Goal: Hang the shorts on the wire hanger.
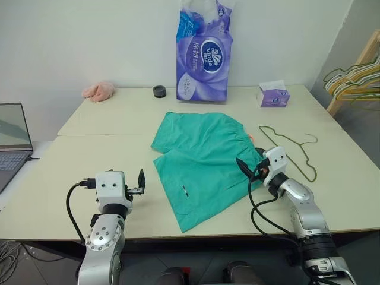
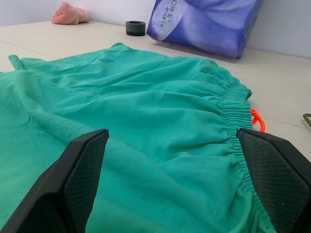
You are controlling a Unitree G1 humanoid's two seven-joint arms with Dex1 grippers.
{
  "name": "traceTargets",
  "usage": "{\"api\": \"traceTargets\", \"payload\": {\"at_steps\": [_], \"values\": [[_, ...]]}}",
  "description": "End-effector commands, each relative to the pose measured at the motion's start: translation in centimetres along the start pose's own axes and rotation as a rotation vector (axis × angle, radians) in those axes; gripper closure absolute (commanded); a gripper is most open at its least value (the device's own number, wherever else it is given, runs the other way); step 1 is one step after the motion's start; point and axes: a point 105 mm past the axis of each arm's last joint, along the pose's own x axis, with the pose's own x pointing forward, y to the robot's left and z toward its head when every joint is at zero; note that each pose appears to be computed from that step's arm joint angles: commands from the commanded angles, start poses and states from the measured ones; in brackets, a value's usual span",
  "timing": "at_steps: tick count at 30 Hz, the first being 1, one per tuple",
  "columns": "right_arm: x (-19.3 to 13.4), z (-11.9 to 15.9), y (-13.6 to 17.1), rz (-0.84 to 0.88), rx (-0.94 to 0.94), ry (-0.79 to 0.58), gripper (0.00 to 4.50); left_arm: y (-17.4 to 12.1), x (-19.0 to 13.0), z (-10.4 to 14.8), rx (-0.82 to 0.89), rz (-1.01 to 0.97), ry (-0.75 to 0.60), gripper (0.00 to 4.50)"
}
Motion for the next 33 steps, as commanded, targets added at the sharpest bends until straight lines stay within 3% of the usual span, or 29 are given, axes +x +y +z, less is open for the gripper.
{"api": "traceTargets", "payload": {"at_steps": [1,18,33], "values": [[0.0,1.6,-0.4,-0.009,-0.016,-0.052,0.0,0.0,0.0,1.3,0.029,0.004,-0.055,0.03],[0.3,1.8,0.0,0.023,-0.014,-0.057,0.0,0.4,0.1,1.2,0.019,0.035,-0.048,0.03],[0.2,2.0,0.5,0.073,-0.018,-0.06,0.0,-0.9,-0.3,1.8,-0.032,-0.085,-0.093,0.03]]}}
